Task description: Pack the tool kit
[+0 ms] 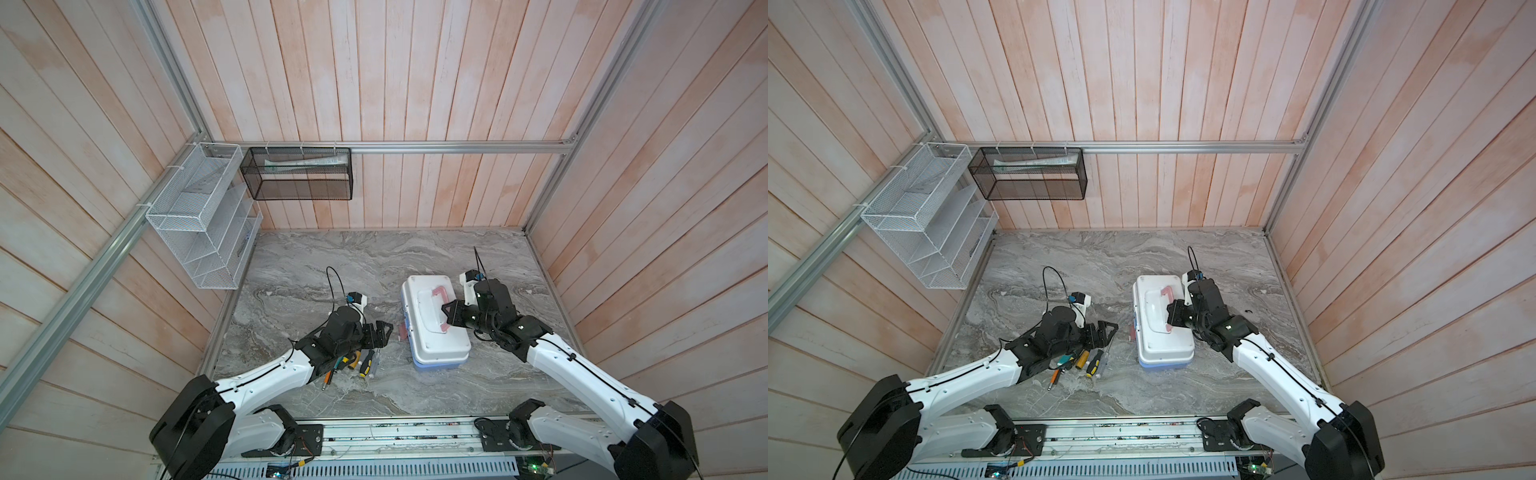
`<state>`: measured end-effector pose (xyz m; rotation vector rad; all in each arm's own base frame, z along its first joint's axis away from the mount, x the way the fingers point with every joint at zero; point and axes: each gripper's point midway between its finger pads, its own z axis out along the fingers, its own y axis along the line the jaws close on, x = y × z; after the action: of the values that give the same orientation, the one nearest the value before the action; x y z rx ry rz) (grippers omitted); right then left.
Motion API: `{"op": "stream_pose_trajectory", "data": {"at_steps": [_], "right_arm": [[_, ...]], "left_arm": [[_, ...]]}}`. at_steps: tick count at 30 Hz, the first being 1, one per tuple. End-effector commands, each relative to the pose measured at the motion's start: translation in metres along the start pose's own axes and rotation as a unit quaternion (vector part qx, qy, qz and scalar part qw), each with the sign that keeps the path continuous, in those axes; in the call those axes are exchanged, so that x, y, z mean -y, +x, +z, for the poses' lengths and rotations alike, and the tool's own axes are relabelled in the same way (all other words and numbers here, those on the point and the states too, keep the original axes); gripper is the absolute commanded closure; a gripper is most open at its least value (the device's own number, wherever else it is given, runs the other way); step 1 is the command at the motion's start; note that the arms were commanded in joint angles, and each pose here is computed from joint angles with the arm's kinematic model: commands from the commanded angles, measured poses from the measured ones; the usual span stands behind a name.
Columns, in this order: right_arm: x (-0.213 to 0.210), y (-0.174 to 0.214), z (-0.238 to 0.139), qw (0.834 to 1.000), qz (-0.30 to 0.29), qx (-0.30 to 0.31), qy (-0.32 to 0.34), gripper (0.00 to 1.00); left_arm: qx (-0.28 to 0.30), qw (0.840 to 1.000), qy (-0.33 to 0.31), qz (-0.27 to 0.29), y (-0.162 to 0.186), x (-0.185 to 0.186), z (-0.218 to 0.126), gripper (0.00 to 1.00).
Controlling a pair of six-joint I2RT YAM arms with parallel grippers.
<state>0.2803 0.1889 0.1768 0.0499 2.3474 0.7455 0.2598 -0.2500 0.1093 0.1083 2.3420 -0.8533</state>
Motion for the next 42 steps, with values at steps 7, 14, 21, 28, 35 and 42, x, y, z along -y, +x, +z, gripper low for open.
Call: {"op": "stream_pose_trajectory", "data": {"at_steps": [7,14,21,28,35,42], "right_arm": [[-0.018,-0.030,-0.020,0.996,0.033,0.043,-0.065,1.00],[-0.013,-0.028,-0.022,0.996,0.042,0.043,-0.072,1.00],[-0.013,-0.030,-0.025,0.994,0.043,0.050,-0.085,1.00],[-0.010,-0.027,-0.026,0.994,0.046,0.051,-0.089,1.00],[-0.009,-0.030,-0.030,0.993,0.047,0.057,-0.095,1.00],[-0.008,-0.029,-0.030,0.992,0.049,0.057,-0.098,1.00]], "left_arm": [[-0.011,1.000,0.003,0.008,-0.015,0.012,0.025,0.05],[-0.033,0.999,0.004,0.010,-0.010,0.015,0.040,0.05],[-0.041,0.999,0.014,0.015,-0.008,0.021,0.049,0.18],[-0.048,0.998,0.019,0.020,-0.008,0.026,0.056,0.19],[-0.058,0.998,0.006,0.030,-0.005,0.026,0.060,0.23],[-0.070,0.997,-0.003,0.024,0.001,0.020,0.063,0.34]]}}
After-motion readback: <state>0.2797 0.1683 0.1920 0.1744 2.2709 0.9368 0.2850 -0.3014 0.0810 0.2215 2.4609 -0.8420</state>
